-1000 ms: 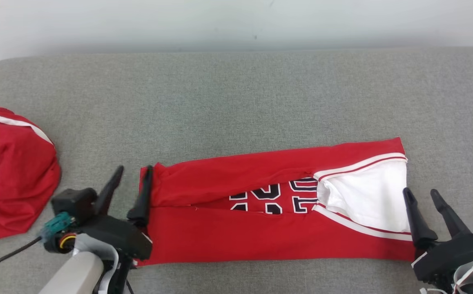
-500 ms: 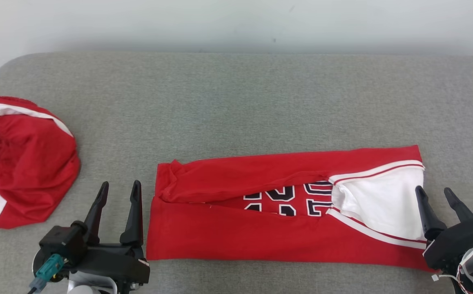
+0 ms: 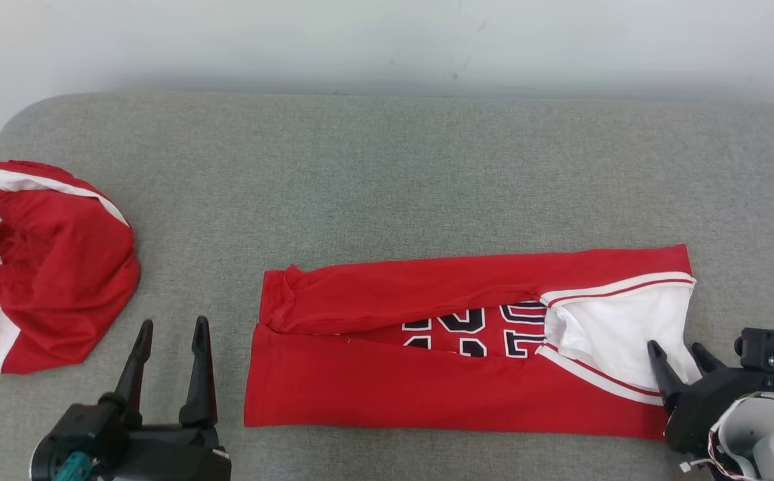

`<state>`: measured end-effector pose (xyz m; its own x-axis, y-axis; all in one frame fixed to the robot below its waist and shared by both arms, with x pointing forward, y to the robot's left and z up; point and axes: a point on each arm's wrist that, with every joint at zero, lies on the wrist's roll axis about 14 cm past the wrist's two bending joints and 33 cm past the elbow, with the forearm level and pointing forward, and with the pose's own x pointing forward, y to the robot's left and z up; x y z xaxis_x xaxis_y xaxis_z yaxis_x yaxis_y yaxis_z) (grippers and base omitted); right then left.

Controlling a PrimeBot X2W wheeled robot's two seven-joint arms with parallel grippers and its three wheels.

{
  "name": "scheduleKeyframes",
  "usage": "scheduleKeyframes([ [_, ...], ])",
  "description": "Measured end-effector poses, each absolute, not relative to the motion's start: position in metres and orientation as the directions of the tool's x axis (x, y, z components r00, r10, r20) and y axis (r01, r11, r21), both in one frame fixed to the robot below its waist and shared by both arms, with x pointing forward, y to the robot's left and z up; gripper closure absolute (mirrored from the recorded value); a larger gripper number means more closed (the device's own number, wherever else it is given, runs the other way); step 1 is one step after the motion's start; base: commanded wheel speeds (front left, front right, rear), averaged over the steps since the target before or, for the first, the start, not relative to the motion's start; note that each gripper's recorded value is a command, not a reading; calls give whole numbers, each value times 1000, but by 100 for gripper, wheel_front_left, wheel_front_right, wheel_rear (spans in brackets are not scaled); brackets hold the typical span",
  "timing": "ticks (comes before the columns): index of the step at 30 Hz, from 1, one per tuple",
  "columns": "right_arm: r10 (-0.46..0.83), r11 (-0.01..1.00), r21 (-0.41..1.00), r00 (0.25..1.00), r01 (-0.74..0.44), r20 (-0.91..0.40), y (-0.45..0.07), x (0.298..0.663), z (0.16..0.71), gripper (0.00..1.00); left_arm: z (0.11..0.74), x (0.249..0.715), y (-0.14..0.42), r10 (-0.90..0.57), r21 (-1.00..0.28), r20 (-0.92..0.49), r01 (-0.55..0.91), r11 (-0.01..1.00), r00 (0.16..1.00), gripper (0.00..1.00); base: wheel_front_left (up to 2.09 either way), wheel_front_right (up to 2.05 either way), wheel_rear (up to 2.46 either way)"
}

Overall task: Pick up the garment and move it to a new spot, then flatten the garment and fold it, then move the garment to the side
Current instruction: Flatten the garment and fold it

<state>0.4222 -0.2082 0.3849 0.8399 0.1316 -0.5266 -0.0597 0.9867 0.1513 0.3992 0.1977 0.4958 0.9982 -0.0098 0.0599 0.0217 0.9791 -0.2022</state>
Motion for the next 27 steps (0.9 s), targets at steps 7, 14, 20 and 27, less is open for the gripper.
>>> scheduleKeyframes([
  [7,159,983,168,815,-77,-558,-195,427,377,82,494,391,199,-1,-177,52,10,984,999,0,0,0,0],
  [14,144,982,180,837,-55,-529,-203,431,384,100,496,388,199,1,-179,59,10,984,998,0,0,0,0],
  [20,17,991,122,874,49,-486,-261,429,401,100,498,385,188,-33,-176,66,44,983,997,0,0,0,0],
  [27,-100,989,57,889,139,-447,-316,417,421,100,500,387,176,-70,-178,72,82,981,995,0,0,0,0],
])
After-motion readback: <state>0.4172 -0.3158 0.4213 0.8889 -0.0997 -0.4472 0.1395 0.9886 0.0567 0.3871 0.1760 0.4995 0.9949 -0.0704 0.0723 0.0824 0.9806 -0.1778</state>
